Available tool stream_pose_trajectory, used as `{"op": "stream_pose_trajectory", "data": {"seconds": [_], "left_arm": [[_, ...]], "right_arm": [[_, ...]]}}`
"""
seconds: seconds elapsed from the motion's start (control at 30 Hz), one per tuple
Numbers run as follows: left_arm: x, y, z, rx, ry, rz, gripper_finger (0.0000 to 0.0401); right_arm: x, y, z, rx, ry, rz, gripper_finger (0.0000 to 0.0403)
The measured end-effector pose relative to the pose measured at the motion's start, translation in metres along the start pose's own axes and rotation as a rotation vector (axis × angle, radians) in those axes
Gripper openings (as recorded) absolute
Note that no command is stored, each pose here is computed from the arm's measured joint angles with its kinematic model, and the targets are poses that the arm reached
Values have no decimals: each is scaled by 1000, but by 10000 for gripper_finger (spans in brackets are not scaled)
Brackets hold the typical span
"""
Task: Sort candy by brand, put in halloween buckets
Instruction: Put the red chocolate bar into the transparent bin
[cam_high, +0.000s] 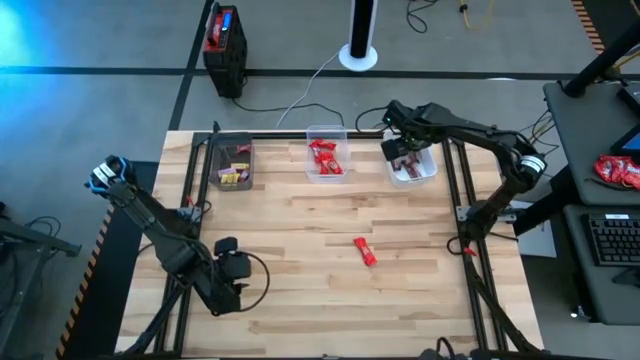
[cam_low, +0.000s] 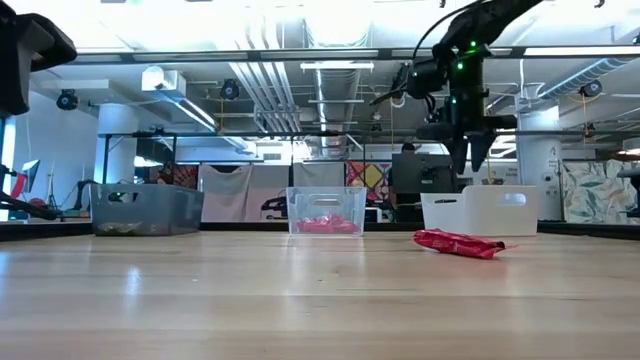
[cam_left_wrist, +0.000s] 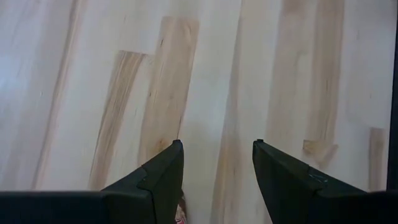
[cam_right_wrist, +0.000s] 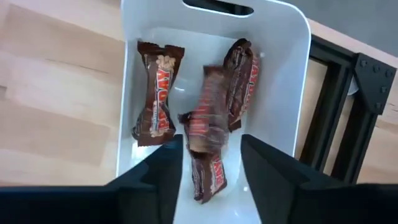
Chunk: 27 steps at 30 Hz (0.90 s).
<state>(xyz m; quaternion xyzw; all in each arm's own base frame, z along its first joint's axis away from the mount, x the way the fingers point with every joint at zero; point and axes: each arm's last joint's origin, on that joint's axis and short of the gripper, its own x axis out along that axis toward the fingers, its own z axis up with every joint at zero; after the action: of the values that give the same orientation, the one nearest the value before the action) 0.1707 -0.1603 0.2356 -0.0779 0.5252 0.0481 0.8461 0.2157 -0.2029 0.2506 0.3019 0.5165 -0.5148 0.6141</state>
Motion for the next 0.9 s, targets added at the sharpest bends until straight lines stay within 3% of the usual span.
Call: {"op": "stream_pose_trajectory", "data": {"seconds": [0.13, 0.33, 0.6, 0.77, 0.9], "left_arm": [[-1, 2, -1, -8, 21, 1, 175], [-1, 6, -6, -41, 78, 36, 175], [-1, 8, -3, -12, -5, 98, 175], [-1, 9, -2, 8, -52, 132, 175], [-1, 10, -1, 26, -87, 156, 175]], "right_arm": [[-4, 2, 0, -7, -14, 12, 190], [-23, 37, -21, -94, -33, 172, 217], [-51, 110, -95, -319, -36, 344, 231], [-65, 142, -147, -374, -49, 449, 238], [-62, 158, -178, -378, -21, 460, 245]]}}
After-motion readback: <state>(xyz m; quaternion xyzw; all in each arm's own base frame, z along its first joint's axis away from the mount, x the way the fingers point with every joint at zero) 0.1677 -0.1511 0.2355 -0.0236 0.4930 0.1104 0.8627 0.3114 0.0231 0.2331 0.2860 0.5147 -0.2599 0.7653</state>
